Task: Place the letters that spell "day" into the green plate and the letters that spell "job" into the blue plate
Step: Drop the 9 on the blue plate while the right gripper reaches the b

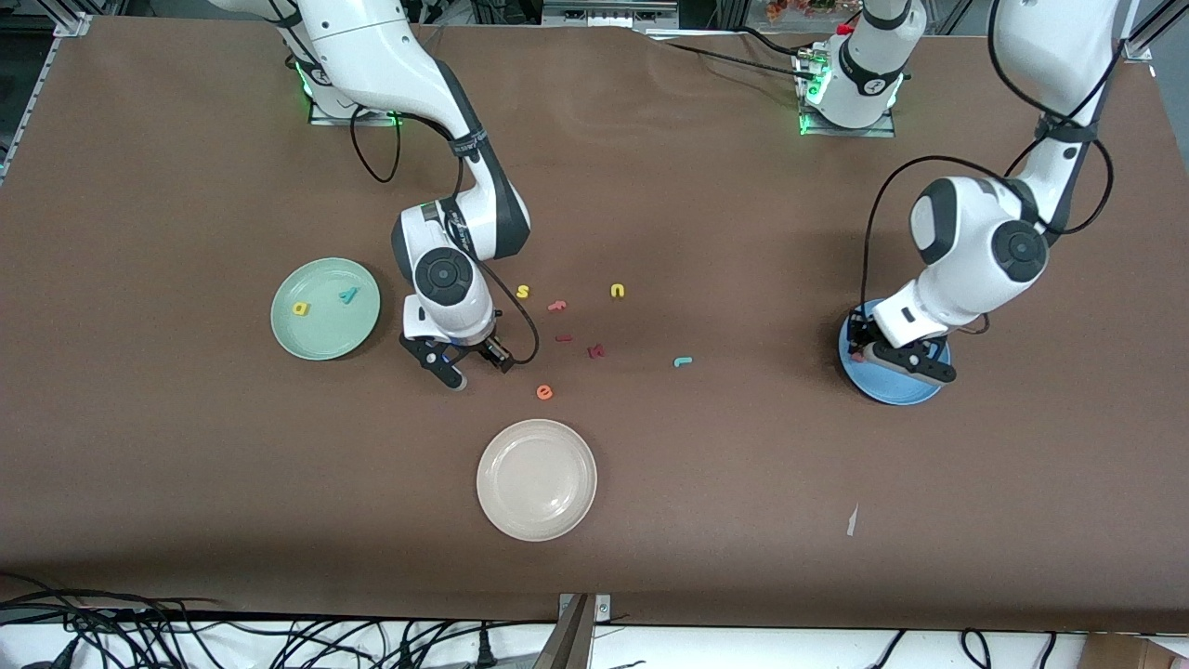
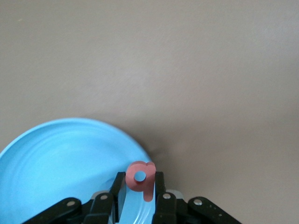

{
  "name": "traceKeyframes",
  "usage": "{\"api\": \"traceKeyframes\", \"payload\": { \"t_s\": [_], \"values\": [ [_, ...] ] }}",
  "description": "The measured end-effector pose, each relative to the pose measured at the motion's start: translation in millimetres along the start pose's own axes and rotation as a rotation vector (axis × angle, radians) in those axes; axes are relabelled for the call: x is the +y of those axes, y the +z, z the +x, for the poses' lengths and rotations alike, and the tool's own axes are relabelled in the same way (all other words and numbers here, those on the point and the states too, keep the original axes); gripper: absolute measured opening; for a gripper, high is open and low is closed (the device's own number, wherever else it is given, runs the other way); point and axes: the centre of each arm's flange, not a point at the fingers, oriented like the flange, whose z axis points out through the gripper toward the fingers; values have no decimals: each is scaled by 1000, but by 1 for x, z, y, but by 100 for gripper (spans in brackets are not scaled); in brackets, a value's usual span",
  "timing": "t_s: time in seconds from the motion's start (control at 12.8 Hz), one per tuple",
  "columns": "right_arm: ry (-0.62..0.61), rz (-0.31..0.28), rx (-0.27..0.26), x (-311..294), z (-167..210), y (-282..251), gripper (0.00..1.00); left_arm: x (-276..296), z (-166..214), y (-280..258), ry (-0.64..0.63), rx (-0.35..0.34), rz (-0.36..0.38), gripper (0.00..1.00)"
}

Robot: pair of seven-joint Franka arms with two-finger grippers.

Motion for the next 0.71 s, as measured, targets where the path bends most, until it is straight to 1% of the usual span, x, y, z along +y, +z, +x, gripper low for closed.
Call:
{"api": "traceKeyframes", "payload": {
  "t_s": [0.08,0.16,0.24,0.31,0.39,0.47,0.55,0.63,0.71],
  "values": [
    [1,2,-14,-2,-7,1,88,-13,-9,-4,11,0,1,34],
    [2,-2,-21,-3,-13,3,85,-29,-18,-7,21,1,3,34],
    [2,-7,-24,-2,-15,5,84,-44,-25,-8,25,0,4,34],
    [4,-12,-25,-1,-16,7,78,-54,-30,-8,27,0,5,39],
    [6,-18,-27,1,-15,9,77,-58,-32,-8,30,0,5,40],
    [8,-24,-29,4,-15,11,77,-57,-31,-8,33,0,4,42],
    [12,-28,-30,5,-13,13,74,-54,-30,-9,39,2,3,42],
    [16,-29,-30,7,-10,14,74,-49,-28,-10,49,5,3,44],
    [19,-29,-30,7,-8,13,66,-41,-23,-11,65,9,3,45]
  ]
}}
